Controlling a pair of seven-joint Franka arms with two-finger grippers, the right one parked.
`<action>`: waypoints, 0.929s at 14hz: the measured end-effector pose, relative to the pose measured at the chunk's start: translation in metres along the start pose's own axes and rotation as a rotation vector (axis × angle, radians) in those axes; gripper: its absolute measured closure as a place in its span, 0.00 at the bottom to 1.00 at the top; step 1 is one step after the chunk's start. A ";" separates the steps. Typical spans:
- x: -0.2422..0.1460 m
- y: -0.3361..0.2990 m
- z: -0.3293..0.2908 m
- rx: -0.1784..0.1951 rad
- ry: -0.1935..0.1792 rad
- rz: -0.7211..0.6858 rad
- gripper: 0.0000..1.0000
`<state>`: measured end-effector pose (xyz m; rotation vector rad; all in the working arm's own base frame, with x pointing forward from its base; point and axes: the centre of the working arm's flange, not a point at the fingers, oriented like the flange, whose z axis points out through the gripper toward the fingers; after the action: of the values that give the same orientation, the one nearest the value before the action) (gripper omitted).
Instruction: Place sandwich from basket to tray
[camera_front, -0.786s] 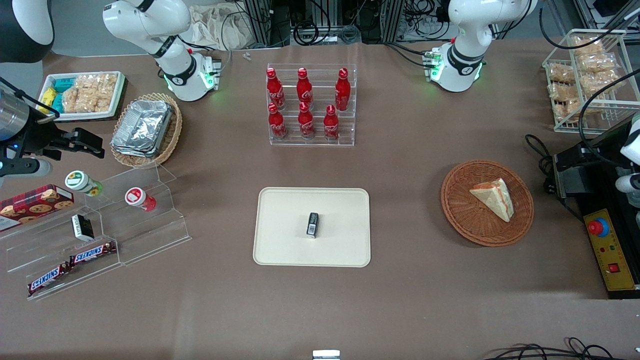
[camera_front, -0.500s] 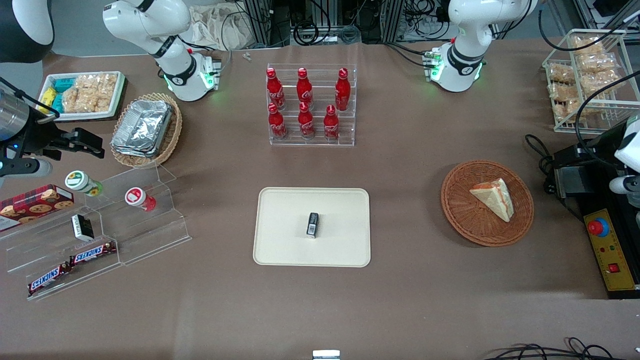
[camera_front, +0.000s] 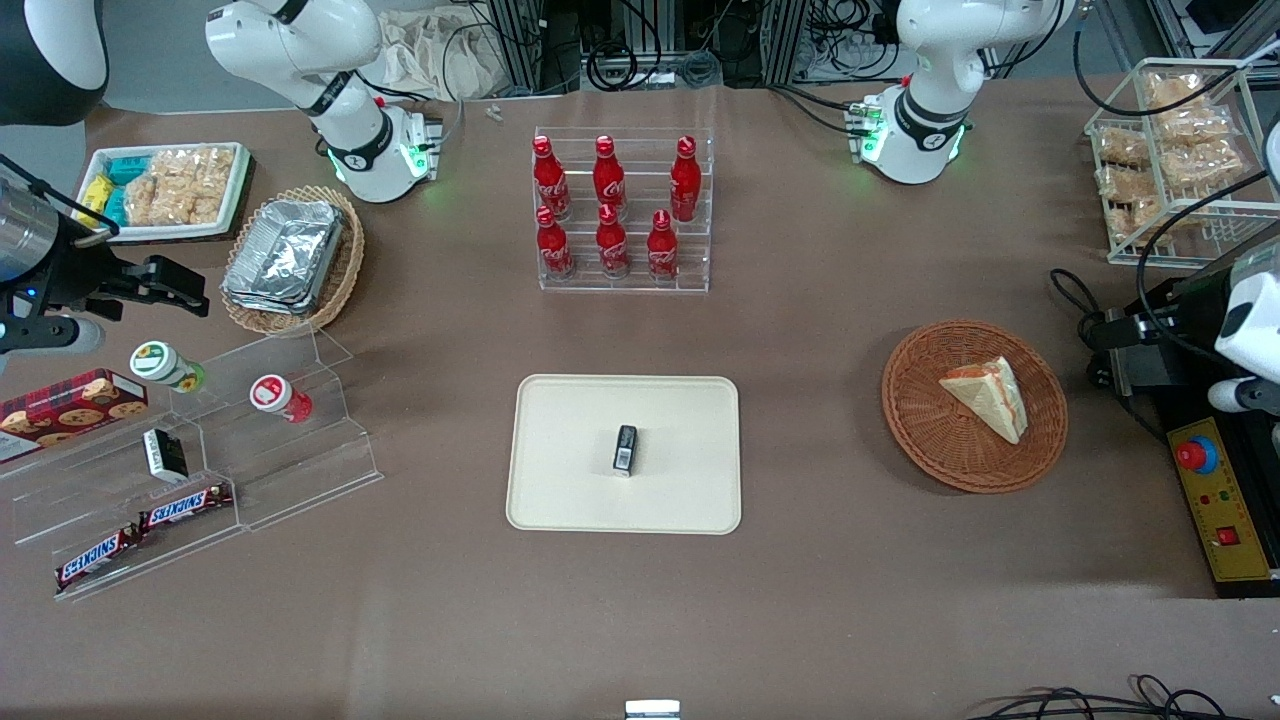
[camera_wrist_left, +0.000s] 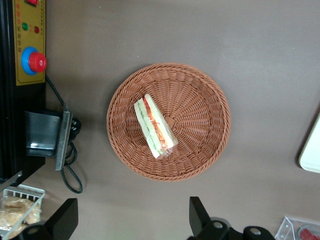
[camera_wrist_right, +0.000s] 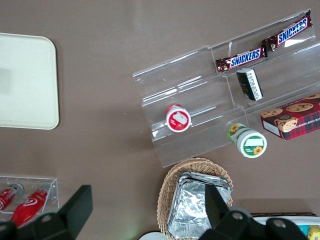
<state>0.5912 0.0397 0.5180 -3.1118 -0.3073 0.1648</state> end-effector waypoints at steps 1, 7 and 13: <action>0.002 -0.003 0.014 -0.001 0.006 -0.023 0.00; 0.006 -0.016 0.083 -0.030 0.037 -0.373 0.00; -0.001 -0.003 0.161 -0.046 0.050 -0.591 0.00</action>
<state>0.5721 0.0427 0.3577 -2.8991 -1.2076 0.0702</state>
